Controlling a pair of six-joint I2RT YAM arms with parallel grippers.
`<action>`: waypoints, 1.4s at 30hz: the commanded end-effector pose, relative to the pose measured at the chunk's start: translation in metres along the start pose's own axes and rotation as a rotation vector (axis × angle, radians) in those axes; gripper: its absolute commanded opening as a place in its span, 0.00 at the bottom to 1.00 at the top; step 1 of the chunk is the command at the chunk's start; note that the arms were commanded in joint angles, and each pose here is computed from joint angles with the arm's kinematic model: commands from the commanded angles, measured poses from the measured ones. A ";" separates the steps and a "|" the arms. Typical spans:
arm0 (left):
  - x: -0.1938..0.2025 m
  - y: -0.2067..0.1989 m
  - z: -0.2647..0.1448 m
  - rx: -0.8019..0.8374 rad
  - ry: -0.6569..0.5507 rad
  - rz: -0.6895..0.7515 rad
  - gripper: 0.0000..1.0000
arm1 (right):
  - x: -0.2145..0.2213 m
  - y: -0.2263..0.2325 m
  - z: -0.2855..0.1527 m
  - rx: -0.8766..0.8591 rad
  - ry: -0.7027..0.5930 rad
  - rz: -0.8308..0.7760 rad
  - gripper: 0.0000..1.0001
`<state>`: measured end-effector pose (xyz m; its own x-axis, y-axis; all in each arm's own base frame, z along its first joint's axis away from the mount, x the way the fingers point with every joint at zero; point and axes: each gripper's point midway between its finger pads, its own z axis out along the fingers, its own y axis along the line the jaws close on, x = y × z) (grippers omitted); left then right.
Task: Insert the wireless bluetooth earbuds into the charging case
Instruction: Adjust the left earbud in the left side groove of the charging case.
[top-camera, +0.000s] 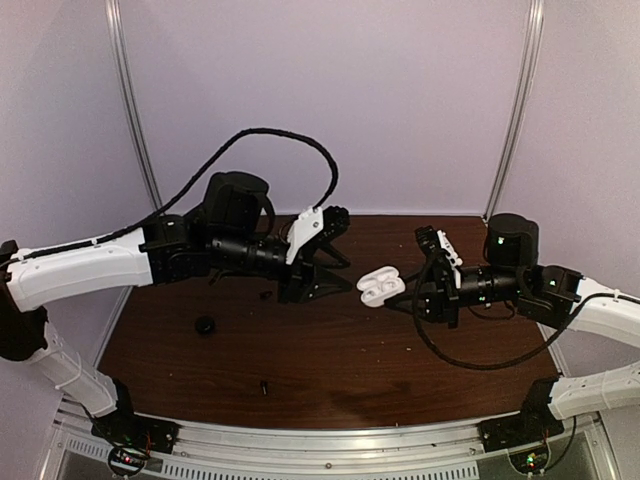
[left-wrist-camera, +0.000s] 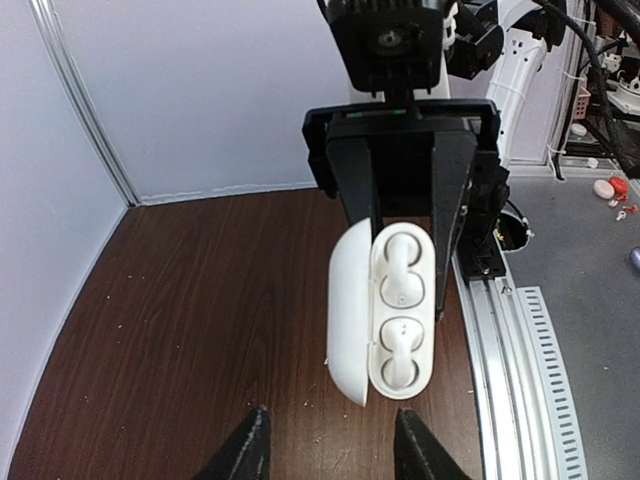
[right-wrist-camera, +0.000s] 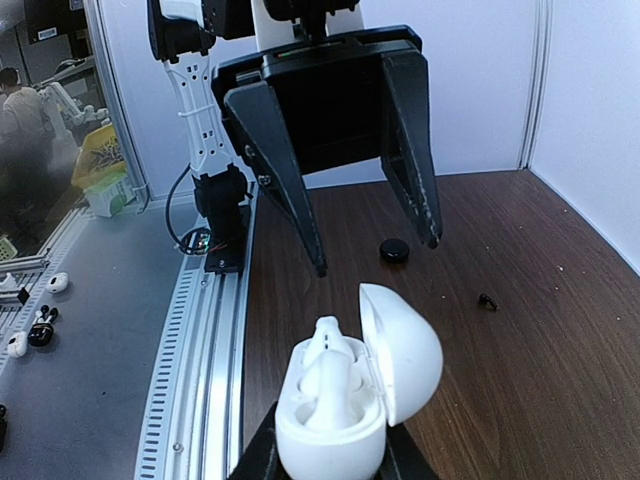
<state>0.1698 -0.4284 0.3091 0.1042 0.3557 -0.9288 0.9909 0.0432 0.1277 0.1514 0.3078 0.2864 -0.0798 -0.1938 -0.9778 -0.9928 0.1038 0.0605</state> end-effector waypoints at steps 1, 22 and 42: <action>-0.021 -0.003 0.005 0.040 -0.069 0.004 0.43 | -0.017 0.003 0.000 -0.020 -0.039 -0.018 0.00; -0.015 -0.004 0.021 0.086 -0.043 -0.007 0.45 | -0.014 0.004 0.004 -0.041 -0.020 -0.022 0.00; -0.017 -0.017 0.015 0.145 -0.070 0.033 0.54 | -0.016 0.005 0.001 -0.022 -0.031 -0.026 0.00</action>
<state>0.1674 -0.4551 0.2945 0.0788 0.3760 -0.9233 0.9968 -0.0450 0.0667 0.1513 0.3111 0.2814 -0.0911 -0.2125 -0.9729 -0.9932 0.0904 0.0733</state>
